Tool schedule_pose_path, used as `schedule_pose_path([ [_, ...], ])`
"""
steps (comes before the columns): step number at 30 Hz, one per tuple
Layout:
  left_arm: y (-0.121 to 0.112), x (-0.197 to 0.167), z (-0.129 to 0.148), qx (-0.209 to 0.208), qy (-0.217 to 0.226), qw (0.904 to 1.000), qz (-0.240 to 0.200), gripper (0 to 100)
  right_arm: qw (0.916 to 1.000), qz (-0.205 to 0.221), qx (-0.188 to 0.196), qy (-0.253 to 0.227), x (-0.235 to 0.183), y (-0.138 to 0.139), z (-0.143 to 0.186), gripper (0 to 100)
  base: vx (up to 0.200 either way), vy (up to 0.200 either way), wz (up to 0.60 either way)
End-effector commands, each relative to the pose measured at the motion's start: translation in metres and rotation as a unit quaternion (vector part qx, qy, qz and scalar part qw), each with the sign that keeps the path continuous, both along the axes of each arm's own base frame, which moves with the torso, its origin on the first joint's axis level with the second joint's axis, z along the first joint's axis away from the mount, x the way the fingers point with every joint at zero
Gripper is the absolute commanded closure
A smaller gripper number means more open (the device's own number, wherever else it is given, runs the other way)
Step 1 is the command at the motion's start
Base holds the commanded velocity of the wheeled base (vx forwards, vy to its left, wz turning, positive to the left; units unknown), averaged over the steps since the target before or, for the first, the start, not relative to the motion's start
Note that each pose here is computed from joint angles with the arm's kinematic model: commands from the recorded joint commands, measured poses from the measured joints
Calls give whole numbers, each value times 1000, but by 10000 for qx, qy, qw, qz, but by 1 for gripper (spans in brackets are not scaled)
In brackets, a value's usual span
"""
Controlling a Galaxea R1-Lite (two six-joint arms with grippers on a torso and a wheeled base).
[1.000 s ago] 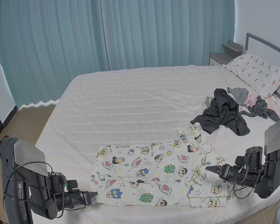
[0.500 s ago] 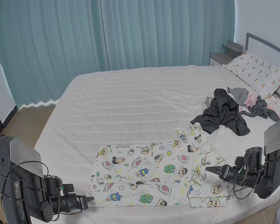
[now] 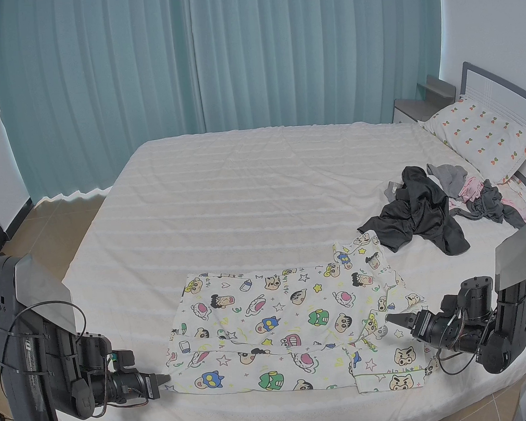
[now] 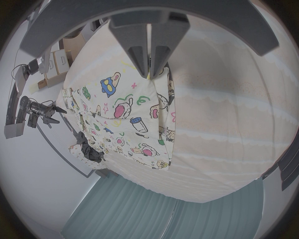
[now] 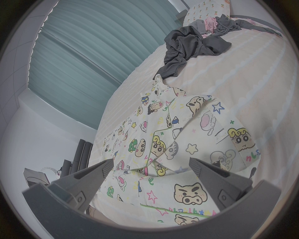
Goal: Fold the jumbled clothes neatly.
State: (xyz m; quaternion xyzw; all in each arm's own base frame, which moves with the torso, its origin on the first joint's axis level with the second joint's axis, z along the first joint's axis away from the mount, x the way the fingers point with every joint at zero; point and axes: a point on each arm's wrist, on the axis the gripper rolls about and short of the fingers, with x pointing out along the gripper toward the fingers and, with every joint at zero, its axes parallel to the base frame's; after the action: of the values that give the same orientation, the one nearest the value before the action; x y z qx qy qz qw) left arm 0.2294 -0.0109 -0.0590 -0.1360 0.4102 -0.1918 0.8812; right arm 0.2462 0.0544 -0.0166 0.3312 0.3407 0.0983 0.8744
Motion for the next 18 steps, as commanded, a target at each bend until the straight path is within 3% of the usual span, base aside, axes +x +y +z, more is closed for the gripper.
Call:
schedule_pose_path([
  [1, -1, -2, 0, -3, 31, 10000, -32, 100, 10000, 3, 5, -19, 0, 0, 0, 0, 0, 0, 0],
  [10, 1, -1, 0, 14, 24, 10000, 37, 100, 10000, 26, -51, -47, 0, 0, 0, 0, 0, 0, 0],
  [18, 1, -1, 0, -6, 32, 10000, 76, 100, 9988, 1, -466, -149, 1, -15, -2, 0, 0, 0, 0],
])
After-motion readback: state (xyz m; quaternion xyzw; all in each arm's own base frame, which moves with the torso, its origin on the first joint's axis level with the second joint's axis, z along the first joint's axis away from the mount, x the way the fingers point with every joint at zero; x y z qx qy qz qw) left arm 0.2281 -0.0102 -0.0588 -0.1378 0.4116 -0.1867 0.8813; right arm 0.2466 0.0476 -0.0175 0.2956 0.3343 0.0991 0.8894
